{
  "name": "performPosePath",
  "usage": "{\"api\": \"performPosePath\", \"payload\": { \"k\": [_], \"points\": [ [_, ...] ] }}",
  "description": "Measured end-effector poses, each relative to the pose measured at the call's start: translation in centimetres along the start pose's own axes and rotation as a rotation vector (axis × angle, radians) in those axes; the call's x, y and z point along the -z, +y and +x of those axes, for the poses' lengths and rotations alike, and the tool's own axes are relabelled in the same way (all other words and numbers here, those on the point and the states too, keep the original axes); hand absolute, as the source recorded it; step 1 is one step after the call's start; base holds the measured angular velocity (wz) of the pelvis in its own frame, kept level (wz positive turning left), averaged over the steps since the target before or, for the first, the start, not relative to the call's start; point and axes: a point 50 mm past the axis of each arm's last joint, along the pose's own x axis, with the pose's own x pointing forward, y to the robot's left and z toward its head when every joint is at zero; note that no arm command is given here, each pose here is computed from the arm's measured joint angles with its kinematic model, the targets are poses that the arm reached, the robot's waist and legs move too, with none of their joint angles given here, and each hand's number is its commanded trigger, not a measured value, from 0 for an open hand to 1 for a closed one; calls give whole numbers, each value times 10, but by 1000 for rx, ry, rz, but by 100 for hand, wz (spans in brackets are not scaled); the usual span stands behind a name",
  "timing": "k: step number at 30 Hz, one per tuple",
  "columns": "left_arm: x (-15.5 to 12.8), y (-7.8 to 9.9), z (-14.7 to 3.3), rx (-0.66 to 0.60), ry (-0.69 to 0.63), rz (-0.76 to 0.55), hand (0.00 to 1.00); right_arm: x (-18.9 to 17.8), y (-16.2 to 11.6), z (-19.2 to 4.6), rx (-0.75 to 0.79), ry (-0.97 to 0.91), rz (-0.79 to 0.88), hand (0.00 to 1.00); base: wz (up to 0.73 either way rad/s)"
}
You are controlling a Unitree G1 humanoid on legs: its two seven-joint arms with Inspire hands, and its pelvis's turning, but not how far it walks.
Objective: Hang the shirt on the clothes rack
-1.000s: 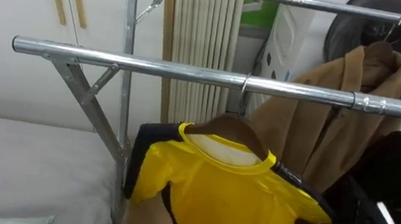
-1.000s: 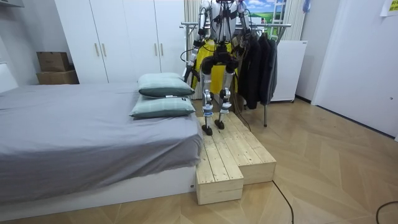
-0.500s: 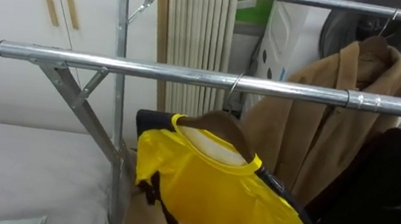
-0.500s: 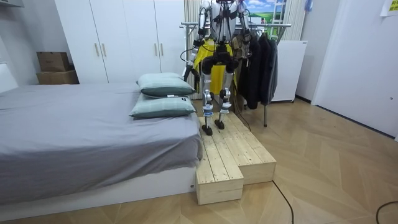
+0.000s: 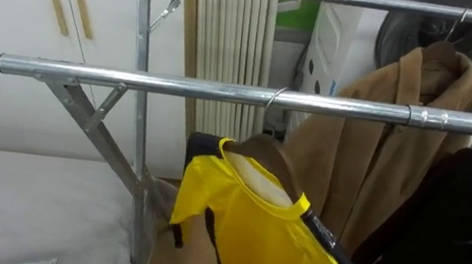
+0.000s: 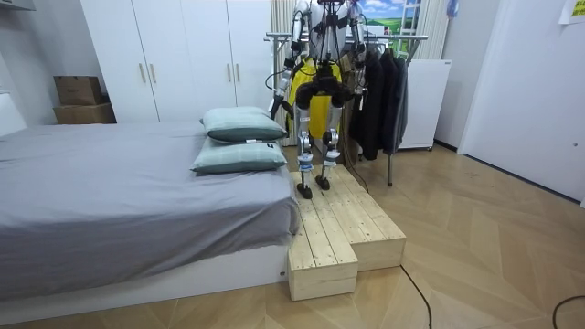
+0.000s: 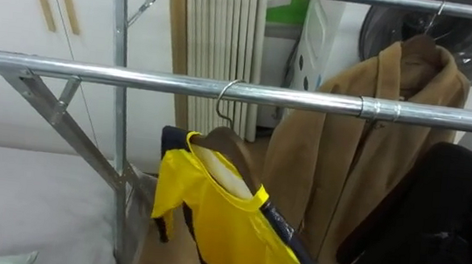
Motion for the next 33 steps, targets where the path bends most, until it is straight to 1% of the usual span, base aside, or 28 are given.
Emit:
{"api": "performPosePath", "payload": {
  "k": [4, 7, 12, 22, 29, 33],
  "points": [
    [3, -6, 0, 23, 13, -22, 0, 12, -4, -2, 1, 38, 93, 0, 0],
    [2, -9, 0, 35, 19, -49, 0, 17, -6, -2, 1, 59, 126, 0, 0],
    [2, -10, 0, 48, 30, -83, 0, 18, -7, -3, -11, 68, 145, 0, 0],
    [3, -12, 0, 71, 34, -82, 0, 19, -8, -3, -2, 71, 168, 0, 0],
    [2, -13, 0, 74, 30, -61, 0, 6, -5, 0, -9, 46, 88, 0, 1],
    [-3, -14, 0, 82, 10, -44, 0, -13, -2, 3, -15, 5, -51, 0, 15]
  ]
}}
